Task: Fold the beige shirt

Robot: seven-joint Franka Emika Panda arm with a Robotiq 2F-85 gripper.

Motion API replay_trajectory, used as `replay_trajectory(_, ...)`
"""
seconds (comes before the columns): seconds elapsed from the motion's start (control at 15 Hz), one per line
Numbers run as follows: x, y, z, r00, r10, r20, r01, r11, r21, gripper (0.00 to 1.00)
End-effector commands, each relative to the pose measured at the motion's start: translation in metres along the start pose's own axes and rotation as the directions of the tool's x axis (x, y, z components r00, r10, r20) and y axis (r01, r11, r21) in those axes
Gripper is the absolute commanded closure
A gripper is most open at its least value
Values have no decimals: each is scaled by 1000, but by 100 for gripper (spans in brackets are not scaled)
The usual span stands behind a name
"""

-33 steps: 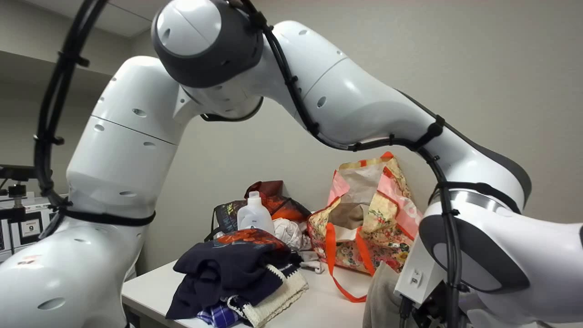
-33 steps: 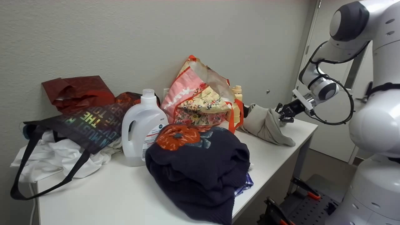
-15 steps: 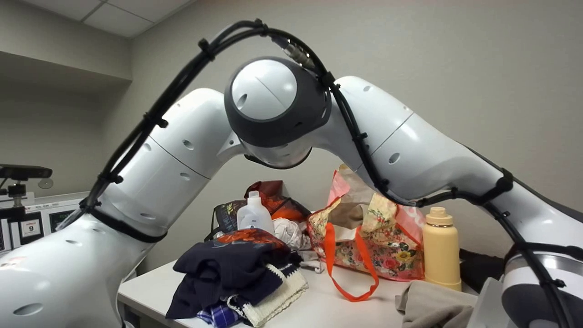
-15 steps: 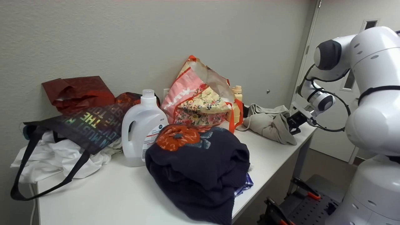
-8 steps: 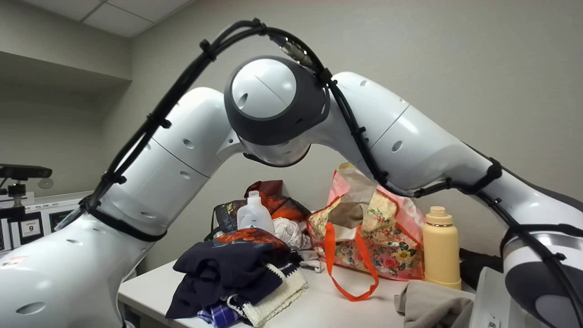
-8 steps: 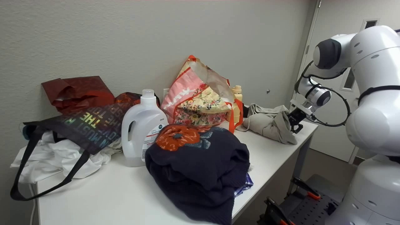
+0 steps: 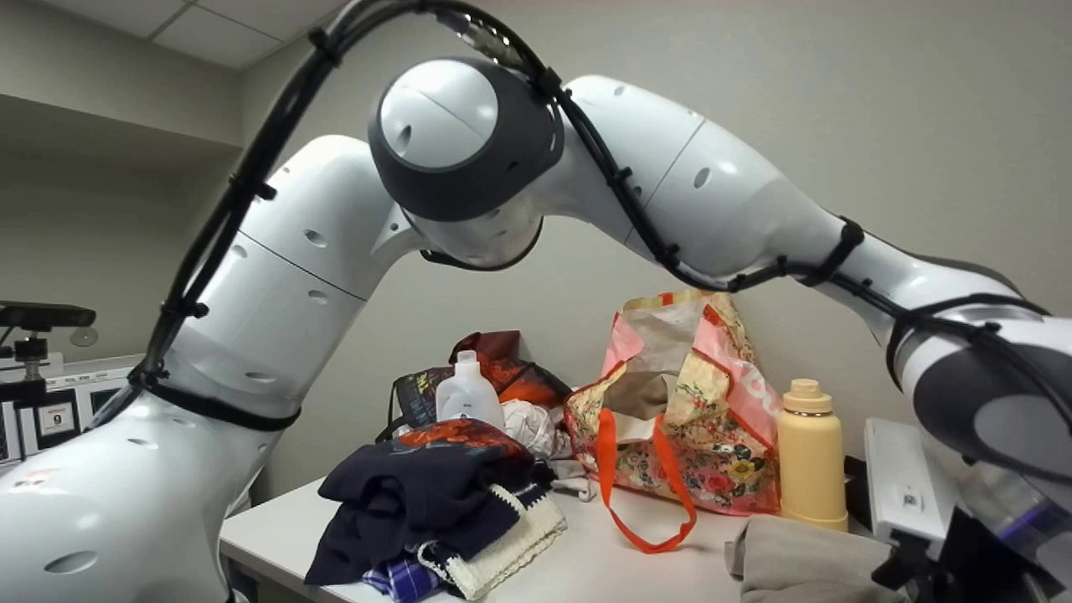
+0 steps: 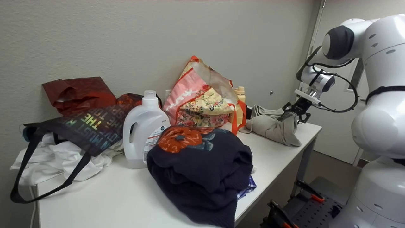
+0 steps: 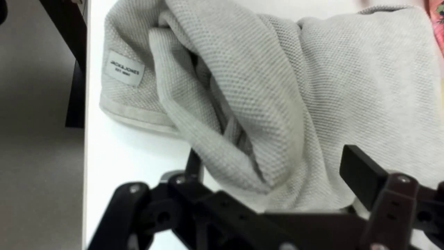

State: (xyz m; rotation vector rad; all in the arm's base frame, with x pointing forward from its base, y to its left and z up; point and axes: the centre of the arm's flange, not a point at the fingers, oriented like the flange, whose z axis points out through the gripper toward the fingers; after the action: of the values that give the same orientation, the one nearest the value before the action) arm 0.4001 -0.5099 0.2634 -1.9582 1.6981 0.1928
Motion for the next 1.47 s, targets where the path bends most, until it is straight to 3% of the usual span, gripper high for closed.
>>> replay_trajectory(0.0, -46, -27, -53, 994, -76, -77, 75, 997, -18, 0)
replay_trajectory(0.4, -116, -69, -99, 965, -231, -123, 232, 973, -12, 0)
replay_trajectory(0.93, -205, -109, -79, 899, -412, -150, 389, 907, -161, 0)
replay_trajectory(1.2, -201, -116, -39, 862, -479, -166, 446, 873, -199, 0)
replay_trajectory(1.4, -178, -112, -11, 863, -468, -191, 436, 880, -187, 0)
